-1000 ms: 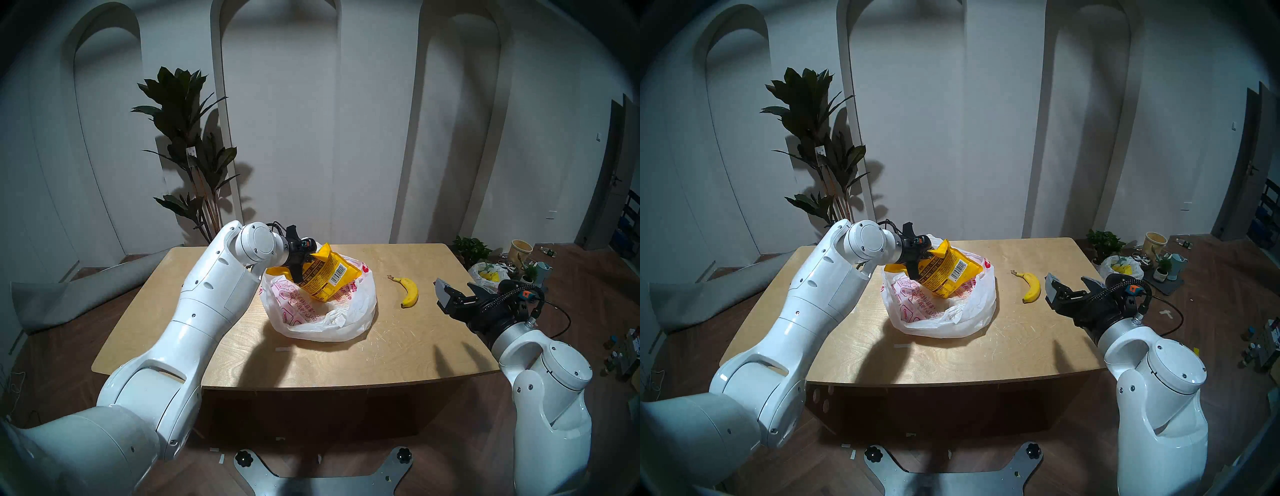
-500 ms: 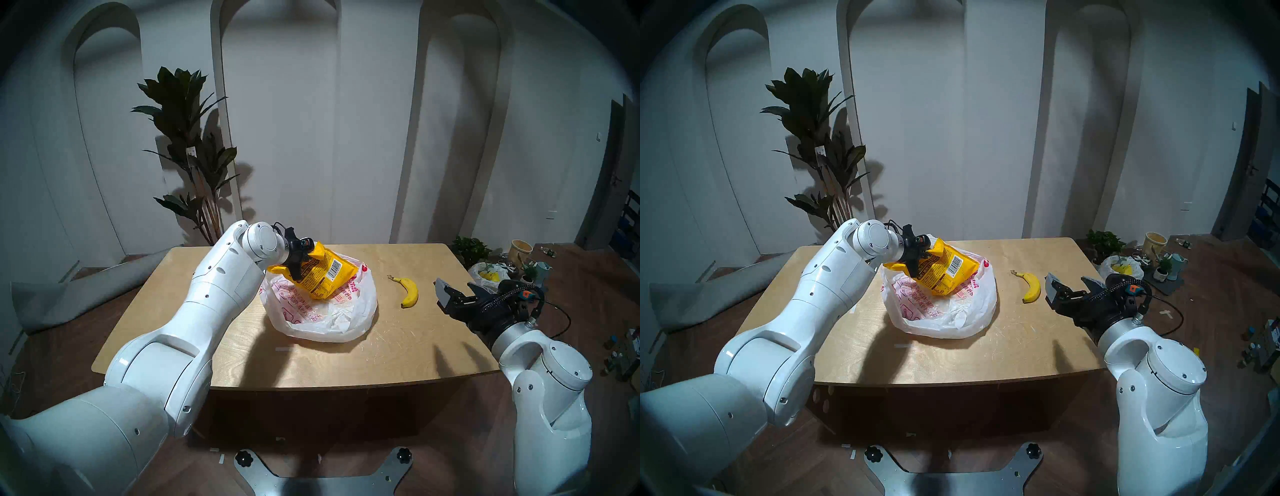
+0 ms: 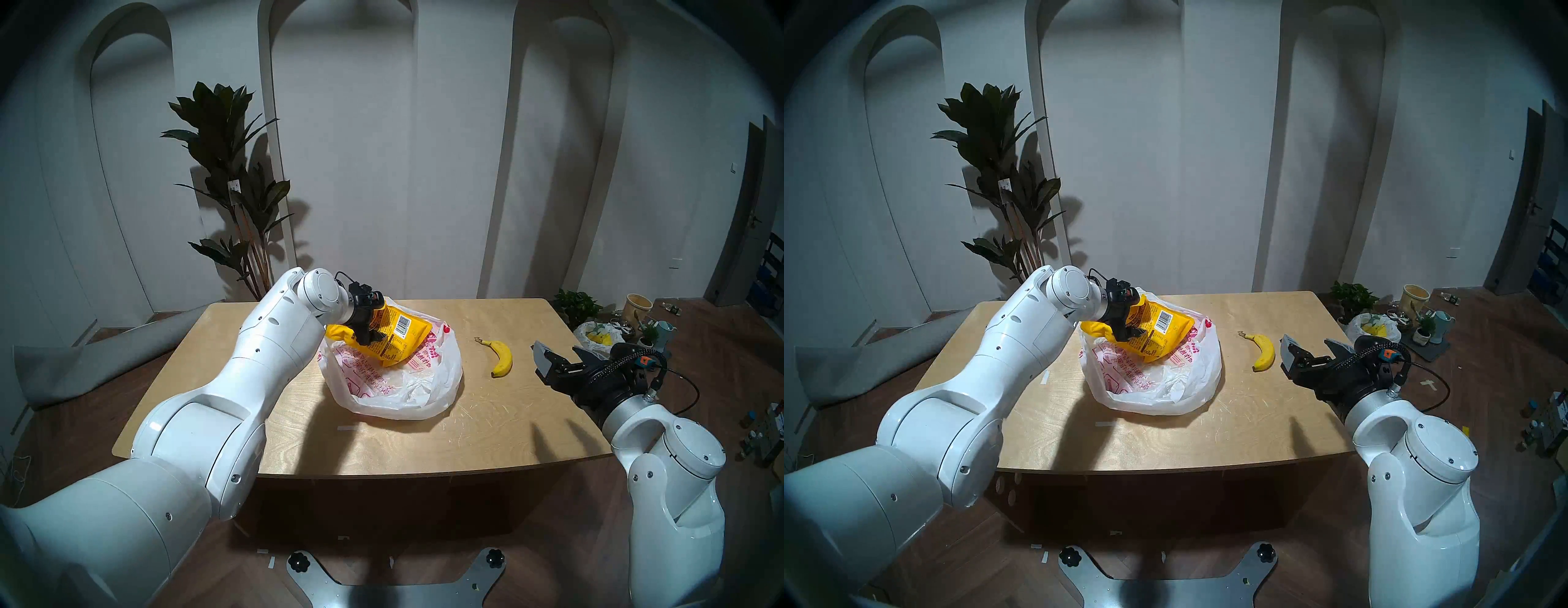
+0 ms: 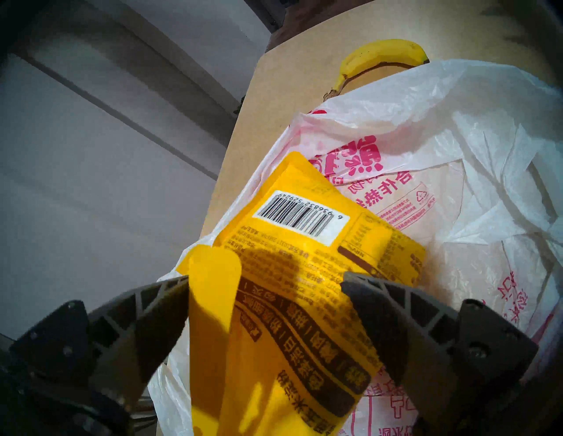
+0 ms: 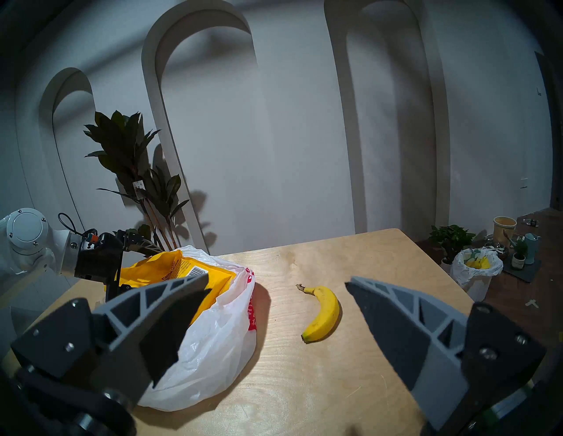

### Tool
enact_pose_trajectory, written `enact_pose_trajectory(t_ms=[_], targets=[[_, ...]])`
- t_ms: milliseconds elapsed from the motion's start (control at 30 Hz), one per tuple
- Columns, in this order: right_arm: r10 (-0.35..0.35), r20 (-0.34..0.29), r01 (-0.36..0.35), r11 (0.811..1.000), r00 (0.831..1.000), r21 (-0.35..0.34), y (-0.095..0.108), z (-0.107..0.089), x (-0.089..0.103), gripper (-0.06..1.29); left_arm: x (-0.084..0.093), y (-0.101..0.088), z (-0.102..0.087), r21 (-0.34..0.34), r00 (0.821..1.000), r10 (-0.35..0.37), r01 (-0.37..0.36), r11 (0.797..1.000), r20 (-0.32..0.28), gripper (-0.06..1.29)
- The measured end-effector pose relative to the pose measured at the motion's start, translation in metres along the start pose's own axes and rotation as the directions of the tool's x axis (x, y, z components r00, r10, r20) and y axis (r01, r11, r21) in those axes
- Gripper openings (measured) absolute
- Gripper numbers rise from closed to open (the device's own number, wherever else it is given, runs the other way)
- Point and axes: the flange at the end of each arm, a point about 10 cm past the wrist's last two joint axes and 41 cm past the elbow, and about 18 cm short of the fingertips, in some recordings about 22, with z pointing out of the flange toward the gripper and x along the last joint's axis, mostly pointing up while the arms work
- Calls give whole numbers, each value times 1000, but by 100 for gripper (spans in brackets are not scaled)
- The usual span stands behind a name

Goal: Bag the groceries: heavy items first, fragile items on top

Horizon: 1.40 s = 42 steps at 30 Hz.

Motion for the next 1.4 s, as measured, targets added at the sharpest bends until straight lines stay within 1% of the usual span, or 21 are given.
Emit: enact_pose_trajectory(t_ms=[200, 400, 600, 733, 800, 833, 867, 900, 933, 1000, 1067, 1100, 1133, 1167, 1233, 1300, 1333, 1367, 1400], targets=[[0, 0, 0, 1000, 1000, 0, 0, 0, 0, 122, 4, -20, -19, 36, 1000, -16, 16, 999, -14, 121], [0, 1, 0, 1000, 1000, 0, 0, 0, 0, 122, 10, -48, -44, 110, 999, -27, 32, 993, -40, 121], [0, 1, 0, 1000, 1000, 0, 0, 0, 0, 122, 16, -73, -75, 207, 996, -44, 58, 977, -71, 121], [0, 1, 0, 1000, 1000, 0, 0, 0, 0, 122, 14, -87, -95, 272, 993, -70, 93, 958, -94, 121], [0, 1, 0, 1000, 1000, 0, 0, 0, 0, 122, 9, -94, -110, 318, 990, -91, 122, 940, -111, 121], [0, 1, 0, 1000, 1000, 0, 0, 0, 0, 122, 7, -96, -114, 330, 988, -98, 131, 935, -115, 121], [1, 1, -1, 1000, 1000, 0, 0, 0, 0, 122, 3, -99, -121, 353, 986, -114, 151, 923, -124, 121], [1, 1, -1, 1000, 1000, 0, 0, 0, -1, 122, -5, -102, -130, 380, 982, -138, 178, 908, -130, 121], [1, 1, -1, 1000, 1000, 0, 0, 0, -1, 122, -8, -102, -134, 389, 980, -148, 188, 902, -131, 121], [1, 2, -1, 1000, 1000, 0, 0, 0, -1, 122, -23, -103, -145, 421, 973, -188, 227, 878, -132, 121], [1, 2, -1, 1000, 1000, 0, 1, 1, -1, 122, -41, -101, -155, 447, 963, -236, 269, 853, -129, 121], [2, 3, -2, 1000, 1000, 0, 1, 1, -1, 122, -53, -99, -159, 459, 956, -265, 292, 839, -124, 121], [2, 3, -2, 1000, 1000, 0, 1, 1, -1, 122, -59, -97, -162, 464, 952, -282, 306, 831, -121, 121], [2, 3, -2, 1000, 1000, -1, 1, 1, -1, 122, -73, -93, -166, 476, 941, -317, 334, 814, -118, 121], [2, 4, -2, 1000, 1000, -1, 1, 1, -2, 122, -86, -88, -171, 486, 929, -352, 362, 796, -116, 121], [2, 4, -2, 1000, 1000, -1, 1, 1, -2, 122, -105, -79, -177, 498, 907, -404, 405, 767, -116, 121], [3, 4, -3, 1000, 1000, -1, 1, 1, -2, 122, -111, -76, -179, 501, 900, -419, 418, 758, -117, 121], [3, 5, -3, 1000, 1000, -1, 1, 1, -2, 122, -120, -70, -181, 505, 888, -443, 438, 743, -119, 121], [3, 5, -3, 1000, 1000, -1, 1, 1, -2, 122, -124, -66, -182, 507, 882, -456, 450, 736, -120, 121]])
